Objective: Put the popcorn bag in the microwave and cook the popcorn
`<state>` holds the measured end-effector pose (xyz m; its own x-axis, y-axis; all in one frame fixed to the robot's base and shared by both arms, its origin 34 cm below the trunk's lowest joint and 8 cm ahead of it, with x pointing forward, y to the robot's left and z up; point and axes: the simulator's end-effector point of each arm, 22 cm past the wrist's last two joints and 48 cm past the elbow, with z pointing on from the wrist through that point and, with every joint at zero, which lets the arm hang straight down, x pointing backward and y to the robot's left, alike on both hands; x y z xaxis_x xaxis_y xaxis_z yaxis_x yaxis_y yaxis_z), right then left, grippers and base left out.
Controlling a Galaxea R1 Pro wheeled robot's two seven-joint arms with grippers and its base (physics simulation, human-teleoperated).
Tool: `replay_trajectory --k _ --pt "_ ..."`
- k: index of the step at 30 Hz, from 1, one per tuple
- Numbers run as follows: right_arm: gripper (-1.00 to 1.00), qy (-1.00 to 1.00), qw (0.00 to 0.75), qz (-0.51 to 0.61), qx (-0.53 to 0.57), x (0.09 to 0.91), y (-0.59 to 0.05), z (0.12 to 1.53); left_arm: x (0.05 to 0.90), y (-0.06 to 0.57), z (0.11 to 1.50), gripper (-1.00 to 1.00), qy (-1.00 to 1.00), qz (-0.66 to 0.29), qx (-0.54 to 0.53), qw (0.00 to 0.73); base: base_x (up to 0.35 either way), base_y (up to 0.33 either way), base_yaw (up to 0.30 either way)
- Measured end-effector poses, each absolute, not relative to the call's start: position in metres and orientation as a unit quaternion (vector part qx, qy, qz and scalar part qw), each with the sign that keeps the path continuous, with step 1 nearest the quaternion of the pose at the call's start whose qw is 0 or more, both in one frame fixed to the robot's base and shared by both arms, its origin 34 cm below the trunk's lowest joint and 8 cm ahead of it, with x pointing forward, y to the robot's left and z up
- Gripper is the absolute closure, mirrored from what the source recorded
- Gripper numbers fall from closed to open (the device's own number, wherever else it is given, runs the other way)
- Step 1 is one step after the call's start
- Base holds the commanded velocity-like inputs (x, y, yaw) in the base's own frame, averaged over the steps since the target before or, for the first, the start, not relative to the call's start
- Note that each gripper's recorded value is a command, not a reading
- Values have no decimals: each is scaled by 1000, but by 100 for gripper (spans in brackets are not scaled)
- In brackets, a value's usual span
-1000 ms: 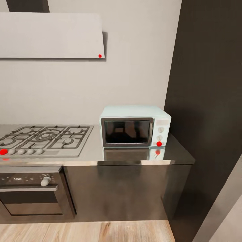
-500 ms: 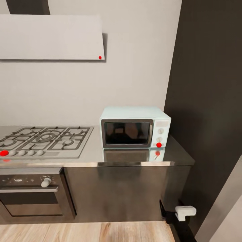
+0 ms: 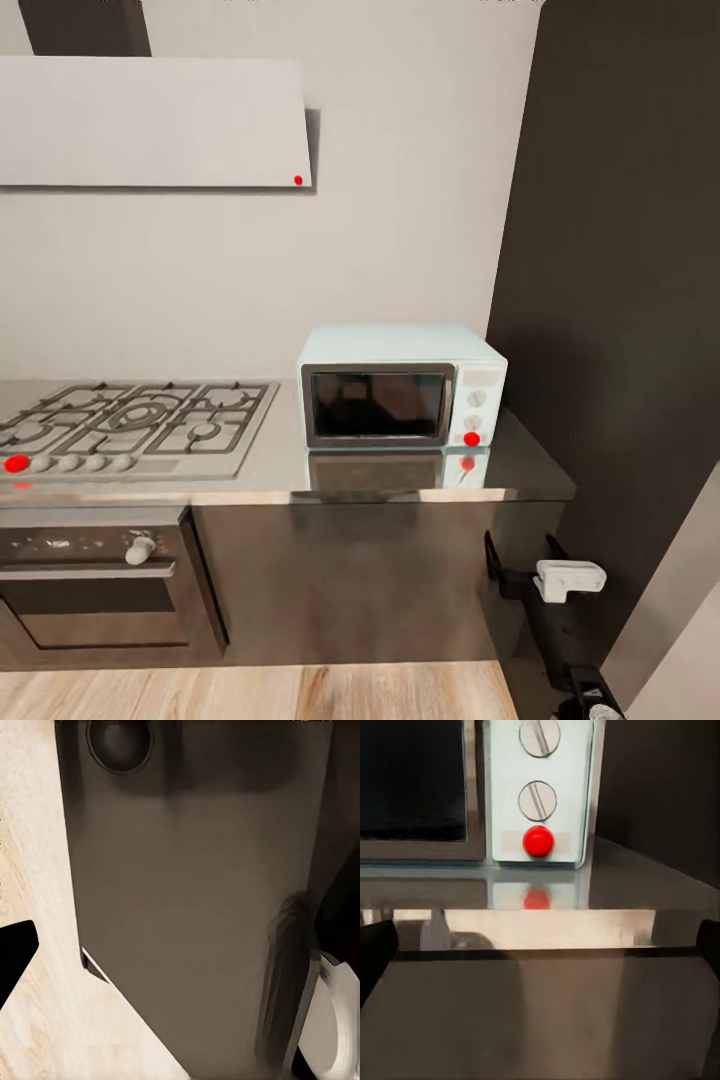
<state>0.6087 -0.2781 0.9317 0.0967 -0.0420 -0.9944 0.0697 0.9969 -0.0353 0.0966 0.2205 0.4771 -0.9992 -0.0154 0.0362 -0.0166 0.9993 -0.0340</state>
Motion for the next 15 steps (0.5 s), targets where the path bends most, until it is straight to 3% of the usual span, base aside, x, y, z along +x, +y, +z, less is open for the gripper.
replay_trajectory --k 15 --pt "-100 627 778 -38 14 646 -278 1012 101 219 500 -100 -1000 18 9 14 0 0 0"
